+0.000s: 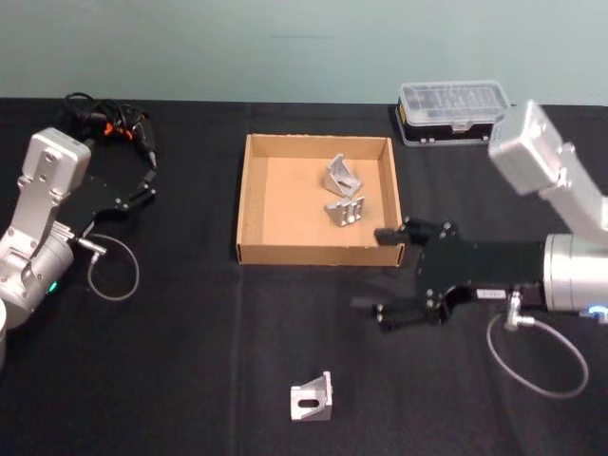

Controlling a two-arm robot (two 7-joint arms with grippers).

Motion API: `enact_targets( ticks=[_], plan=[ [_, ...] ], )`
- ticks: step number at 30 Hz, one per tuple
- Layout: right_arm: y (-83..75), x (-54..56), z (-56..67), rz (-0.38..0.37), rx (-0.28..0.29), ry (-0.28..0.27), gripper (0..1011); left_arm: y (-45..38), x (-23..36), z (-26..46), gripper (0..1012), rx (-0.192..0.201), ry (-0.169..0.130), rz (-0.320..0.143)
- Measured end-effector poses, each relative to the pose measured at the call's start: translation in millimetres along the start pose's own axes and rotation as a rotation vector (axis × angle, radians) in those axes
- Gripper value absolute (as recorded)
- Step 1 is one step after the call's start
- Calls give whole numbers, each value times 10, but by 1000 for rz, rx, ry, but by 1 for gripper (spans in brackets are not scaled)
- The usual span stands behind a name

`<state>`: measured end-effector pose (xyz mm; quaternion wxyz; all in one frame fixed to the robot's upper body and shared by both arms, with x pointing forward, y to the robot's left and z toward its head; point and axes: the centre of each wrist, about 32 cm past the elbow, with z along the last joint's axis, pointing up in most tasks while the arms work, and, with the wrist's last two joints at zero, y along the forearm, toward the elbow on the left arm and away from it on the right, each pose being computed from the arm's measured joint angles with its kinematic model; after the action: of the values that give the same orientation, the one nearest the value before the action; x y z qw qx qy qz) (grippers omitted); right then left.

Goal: Use one hand to pick up the angle iron from the table and place it into the box.

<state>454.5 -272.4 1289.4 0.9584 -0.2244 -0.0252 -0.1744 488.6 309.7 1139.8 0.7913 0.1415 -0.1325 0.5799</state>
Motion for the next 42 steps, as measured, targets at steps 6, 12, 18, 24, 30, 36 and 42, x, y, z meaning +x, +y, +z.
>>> enact_targets(
  ticks=[6,12,18,24,30,36,42],
  plan=[
    [78,-49,-14,92,-37,-12,1000,0,0,0,1000,0,0,0],
    [154,-95,1,154,-102,-45,1000,0,0,0,1000,0,0,0],
    [230,-143,-8,184,-170,-78,1000,0,0,0,1000,0,0,0],
    [307,-174,-52,197,-220,-95,1000,0,0,0,1000,0,0,0],
    [406,-197,-116,206,-251,-100,1002,0,0,0,1000,0,0,0],
    [483,-200,-152,216,-269,-105,1000,0,0,0,1000,0,0,0],
    [562,-181,-181,224,-281,-107,1000,0,0,0,1000,0,0,0]
  ],
)
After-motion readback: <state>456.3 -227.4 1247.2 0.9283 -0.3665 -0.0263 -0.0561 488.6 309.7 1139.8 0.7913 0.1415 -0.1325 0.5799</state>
